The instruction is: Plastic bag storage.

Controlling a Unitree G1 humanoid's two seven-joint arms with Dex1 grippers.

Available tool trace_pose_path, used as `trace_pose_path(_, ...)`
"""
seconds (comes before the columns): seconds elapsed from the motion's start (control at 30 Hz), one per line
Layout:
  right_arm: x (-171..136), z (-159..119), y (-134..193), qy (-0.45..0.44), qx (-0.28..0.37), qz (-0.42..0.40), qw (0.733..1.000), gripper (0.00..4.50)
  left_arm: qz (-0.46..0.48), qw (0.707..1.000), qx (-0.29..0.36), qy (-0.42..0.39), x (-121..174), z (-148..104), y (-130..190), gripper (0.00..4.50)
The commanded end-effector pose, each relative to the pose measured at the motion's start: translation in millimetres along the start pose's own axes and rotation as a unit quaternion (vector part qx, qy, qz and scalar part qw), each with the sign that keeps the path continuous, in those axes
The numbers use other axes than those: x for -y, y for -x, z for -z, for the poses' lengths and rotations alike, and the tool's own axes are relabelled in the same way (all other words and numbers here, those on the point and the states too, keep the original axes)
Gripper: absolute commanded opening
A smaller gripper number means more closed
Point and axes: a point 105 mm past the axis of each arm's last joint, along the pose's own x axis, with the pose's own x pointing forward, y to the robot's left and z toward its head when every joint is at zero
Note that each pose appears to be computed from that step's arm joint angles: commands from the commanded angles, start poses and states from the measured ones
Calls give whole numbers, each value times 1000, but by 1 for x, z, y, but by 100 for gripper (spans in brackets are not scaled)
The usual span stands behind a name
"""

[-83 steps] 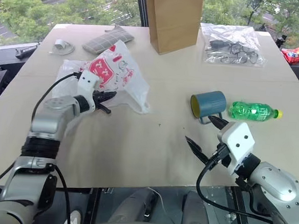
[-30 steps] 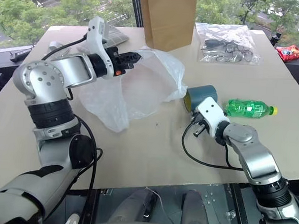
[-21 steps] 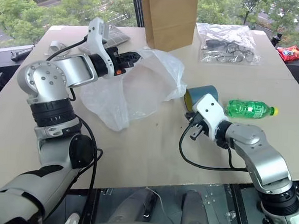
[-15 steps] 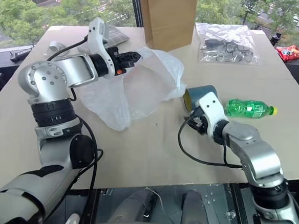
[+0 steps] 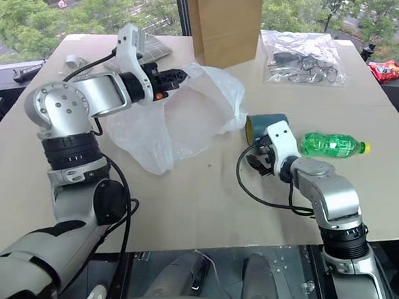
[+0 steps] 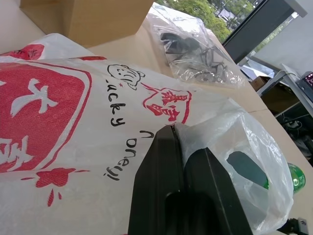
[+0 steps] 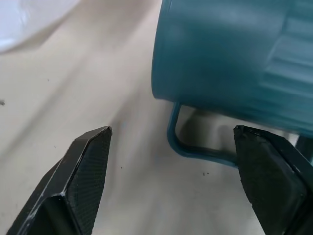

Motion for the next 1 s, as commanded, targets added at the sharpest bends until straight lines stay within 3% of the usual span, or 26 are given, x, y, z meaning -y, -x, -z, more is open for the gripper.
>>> trace_pose_path(0.03, 0, -9, -9, 62, 2, 5, 998, 220, 14, 999, 31, -13, 10, -16, 6, 0)
trace_pose_path(0.1, -1, -7, -14, 132, -15, 3, 991, 116, 15, 999, 31, -12, 10, -15, 6, 0)
trace_pose_path(0.17, 0, -5, -13, 174, -29, -5, 984, 60, 15, 999, 31, -12, 11, -15, 6, 0)
trace_pose_path(0.33, 5, -1, -10, 236, -54, -26, 970, 60, 16, 999, 32, -10, 10, -12, 5, 0)
trace_pose_path(0.43, 7, -4, -13, 215, -43, -26, 975, 60, 16, 999, 33, -9, 12, -11, 5, 0)
trace_pose_path(0.47, 6, -7, -13, 205, -37, -28, 978, 6, 16, 999, 34, -8, 12, -11, 5, 0)
trace_pose_path(0.67, 4, -19, 0, 201, -8, -36, 979, 3, 14, 999, 38, -5, 10, -13, 6, 0)
trace_pose_path(0.8, -34, -41, 31, 182, 53, -129, 973, 3, 20, 999, 50, 8, 12, -18, 6, 0)
trace_pose_path(1.0, -86, -52, 65, 176, 73, -259, 947, 3, 26, 998, 49, 8, 16, -21, 1, 0)
